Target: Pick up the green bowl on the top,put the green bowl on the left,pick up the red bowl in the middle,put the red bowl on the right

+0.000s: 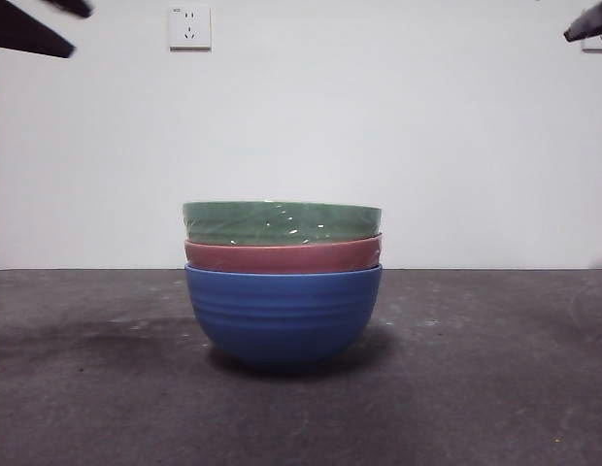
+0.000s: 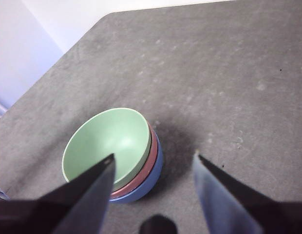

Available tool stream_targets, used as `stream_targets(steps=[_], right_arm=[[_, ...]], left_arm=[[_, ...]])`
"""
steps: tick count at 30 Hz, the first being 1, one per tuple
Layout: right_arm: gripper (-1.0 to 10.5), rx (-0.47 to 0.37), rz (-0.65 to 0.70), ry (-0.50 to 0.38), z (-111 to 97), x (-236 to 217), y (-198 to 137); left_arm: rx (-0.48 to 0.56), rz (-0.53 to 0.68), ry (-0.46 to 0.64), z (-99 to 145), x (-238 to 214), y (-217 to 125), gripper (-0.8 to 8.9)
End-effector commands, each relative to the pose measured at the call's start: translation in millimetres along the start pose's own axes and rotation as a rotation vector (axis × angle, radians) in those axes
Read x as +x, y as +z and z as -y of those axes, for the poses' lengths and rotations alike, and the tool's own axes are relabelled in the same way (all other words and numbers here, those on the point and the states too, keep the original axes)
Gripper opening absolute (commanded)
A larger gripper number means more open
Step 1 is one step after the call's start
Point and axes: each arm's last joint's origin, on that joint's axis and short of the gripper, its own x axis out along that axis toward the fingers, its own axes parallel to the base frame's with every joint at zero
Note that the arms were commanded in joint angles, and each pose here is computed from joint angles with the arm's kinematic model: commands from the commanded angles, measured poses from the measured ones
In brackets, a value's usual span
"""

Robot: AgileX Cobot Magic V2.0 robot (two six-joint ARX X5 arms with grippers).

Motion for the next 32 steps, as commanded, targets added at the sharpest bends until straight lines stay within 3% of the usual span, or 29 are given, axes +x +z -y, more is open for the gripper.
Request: stream_targets(steps=[1,9,17,26,32], right_arm=[[3.2,-0.012,0.004,0.004,-0.3,0.5,1.2],[3.2,-0.012,0.004,0.004,-0.3,0.5,1.2],[3.2,-0.012,0.004,0.003,-0.3,0.5,1.2],[3.2,-0.012,0.003,0.003,-0.2,0.5,1.2],[3.1,-0.012,0.003,-0.001,-0.1,0.5,1.2]], left_arm=[[0.084,-0.035,-0.05,8.1,9.7,9.2,3.77],[0.374,-0.302,-0.034,44.5,60.5,34.4,3.75],[0.55,-0.503,-0.058,68.6,124.1,30.1,3.74],[0.597,-0.658,-0.087,67.7,166.8,4.9,3.72],[0.624,-0.67,-0.098,66.8,170.6,2.6,1.72]])
